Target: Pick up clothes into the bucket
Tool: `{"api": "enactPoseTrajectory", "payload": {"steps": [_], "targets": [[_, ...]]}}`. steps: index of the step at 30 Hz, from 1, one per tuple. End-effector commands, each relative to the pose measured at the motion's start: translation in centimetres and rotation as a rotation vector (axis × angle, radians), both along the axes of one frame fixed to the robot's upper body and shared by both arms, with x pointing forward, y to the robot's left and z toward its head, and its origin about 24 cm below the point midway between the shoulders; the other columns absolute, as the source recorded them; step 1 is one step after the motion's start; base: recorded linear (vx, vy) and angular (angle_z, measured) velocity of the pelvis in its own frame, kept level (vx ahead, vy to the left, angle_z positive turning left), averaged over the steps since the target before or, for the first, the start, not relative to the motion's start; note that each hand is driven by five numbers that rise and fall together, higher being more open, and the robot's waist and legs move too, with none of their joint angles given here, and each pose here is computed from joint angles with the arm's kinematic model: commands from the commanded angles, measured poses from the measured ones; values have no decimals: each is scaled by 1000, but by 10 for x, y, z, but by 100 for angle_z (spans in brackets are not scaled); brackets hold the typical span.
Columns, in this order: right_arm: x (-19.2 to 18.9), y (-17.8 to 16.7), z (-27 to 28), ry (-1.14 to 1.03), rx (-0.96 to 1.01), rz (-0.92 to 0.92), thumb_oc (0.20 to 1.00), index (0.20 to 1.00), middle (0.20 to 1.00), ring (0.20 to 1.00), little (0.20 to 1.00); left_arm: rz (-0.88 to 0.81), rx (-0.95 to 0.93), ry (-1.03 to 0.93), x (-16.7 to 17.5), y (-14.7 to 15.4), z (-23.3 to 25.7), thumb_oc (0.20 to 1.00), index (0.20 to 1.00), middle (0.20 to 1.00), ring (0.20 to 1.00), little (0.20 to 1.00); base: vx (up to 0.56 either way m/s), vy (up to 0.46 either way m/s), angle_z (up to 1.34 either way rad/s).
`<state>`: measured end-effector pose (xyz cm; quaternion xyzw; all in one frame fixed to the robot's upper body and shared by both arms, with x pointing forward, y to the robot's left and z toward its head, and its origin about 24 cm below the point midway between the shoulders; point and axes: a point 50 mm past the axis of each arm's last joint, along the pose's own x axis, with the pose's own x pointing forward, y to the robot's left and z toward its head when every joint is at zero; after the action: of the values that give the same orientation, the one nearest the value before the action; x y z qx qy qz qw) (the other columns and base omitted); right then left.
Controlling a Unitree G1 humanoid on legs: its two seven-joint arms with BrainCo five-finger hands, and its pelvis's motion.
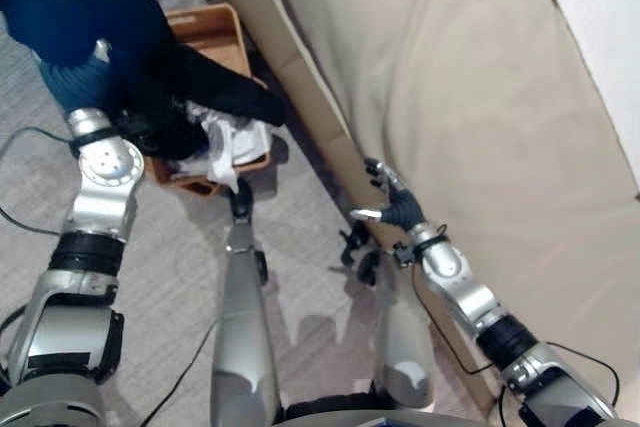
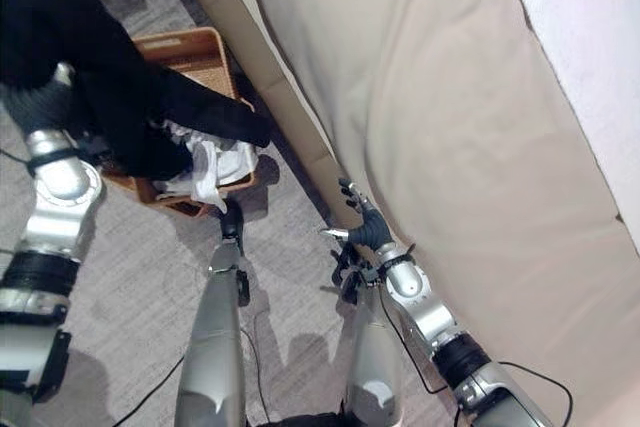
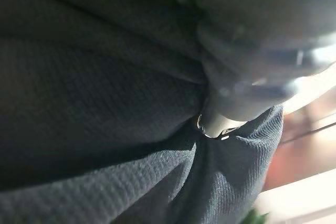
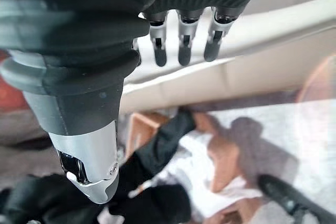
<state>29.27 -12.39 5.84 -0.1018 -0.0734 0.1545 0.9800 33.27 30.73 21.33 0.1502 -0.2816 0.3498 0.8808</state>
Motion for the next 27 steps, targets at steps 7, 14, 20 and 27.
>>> {"api": "enactPoseTrajectory", "payload": {"steps": [7,14,20,27], "targets": [[-14,-27,5,-65,52,-81,1000,1000,1000,1000,1000,17,-76,-70,5,13,23,200,200,200,200,200,-9,-3,-12],[-21,-44,1,-64,26,-130,1000,1000,1000,1000,1000,60,-158,49,15,19,0,200,200,200,200,200,16,29,-7],[-22,-54,2,-72,-6,-160,1000,1000,1000,1000,1000,95,-132,153,20,25,-7,200,200,200,200,200,4,4,-1],[-19,-64,10,-88,-28,-173,1000,1000,1000,1000,1000,56,-10,294,28,25,0,1000,1000,1000,1000,1000,2,18,1]]}}
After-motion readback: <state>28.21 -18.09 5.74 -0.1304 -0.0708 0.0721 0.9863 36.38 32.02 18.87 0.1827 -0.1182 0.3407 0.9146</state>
